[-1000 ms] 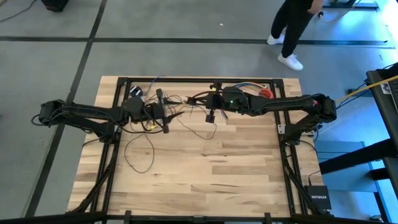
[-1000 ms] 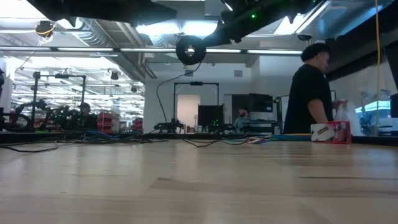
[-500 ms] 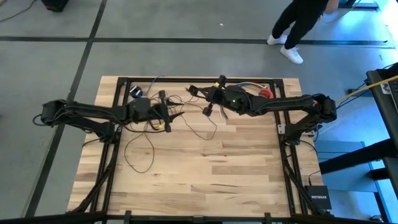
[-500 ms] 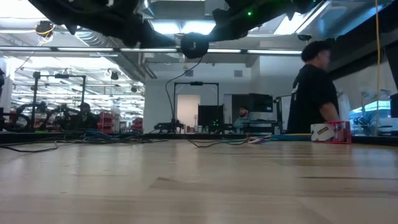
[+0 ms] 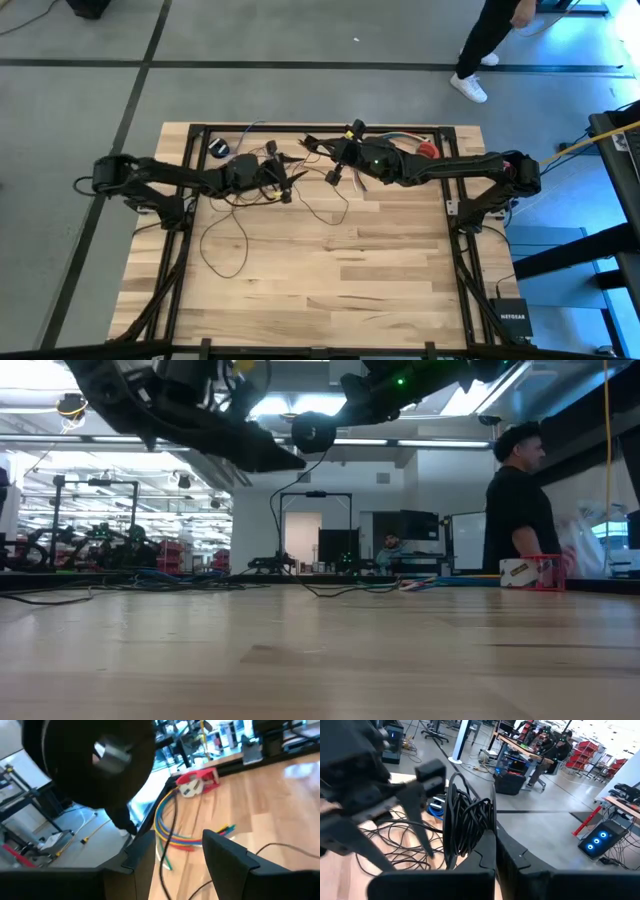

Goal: Coiling cords

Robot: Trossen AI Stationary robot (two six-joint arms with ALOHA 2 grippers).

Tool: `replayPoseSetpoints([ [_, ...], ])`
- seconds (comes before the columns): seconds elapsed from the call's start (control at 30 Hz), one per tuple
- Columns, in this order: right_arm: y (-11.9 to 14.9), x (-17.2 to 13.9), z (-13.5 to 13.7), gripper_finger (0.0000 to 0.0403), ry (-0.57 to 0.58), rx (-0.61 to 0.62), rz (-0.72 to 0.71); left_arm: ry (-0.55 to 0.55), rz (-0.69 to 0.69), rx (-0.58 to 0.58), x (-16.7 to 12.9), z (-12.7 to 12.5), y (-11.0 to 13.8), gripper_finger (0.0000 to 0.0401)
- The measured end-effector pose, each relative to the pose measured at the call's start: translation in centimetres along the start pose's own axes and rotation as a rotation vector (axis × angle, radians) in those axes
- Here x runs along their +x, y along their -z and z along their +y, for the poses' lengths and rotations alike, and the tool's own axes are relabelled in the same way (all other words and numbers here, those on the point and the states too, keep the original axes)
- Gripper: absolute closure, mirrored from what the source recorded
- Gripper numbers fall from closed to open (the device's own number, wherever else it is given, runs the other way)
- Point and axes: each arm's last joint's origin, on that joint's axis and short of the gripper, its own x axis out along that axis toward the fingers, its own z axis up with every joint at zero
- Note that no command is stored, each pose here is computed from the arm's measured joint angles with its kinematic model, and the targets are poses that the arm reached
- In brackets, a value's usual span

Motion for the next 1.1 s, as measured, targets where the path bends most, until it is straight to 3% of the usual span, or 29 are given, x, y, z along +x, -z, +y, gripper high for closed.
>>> replayPoseSetpoints([
  [0.33, 0.0, 0.0, 0.1, 0.0402, -0.020, -0.009, -0.001, -0.031, 0.060, 0.039, 1.8, 0.5, 1.9, 0.0254],
  [0.7, 0.1, 0.0, 0.1, 0.0402, -0.026, -0.012, 0.003, -0.015, 0.067, 0.103, 1.8, 0.2, 1.9, 0.0395],
  [1.1, -0.3, 0.0, 0.3, 0.0402, -0.120, 0.020, -0.052, -0.059, 0.202, 0.065, 2.4, 2.2, 4.6, 0.0396],
])
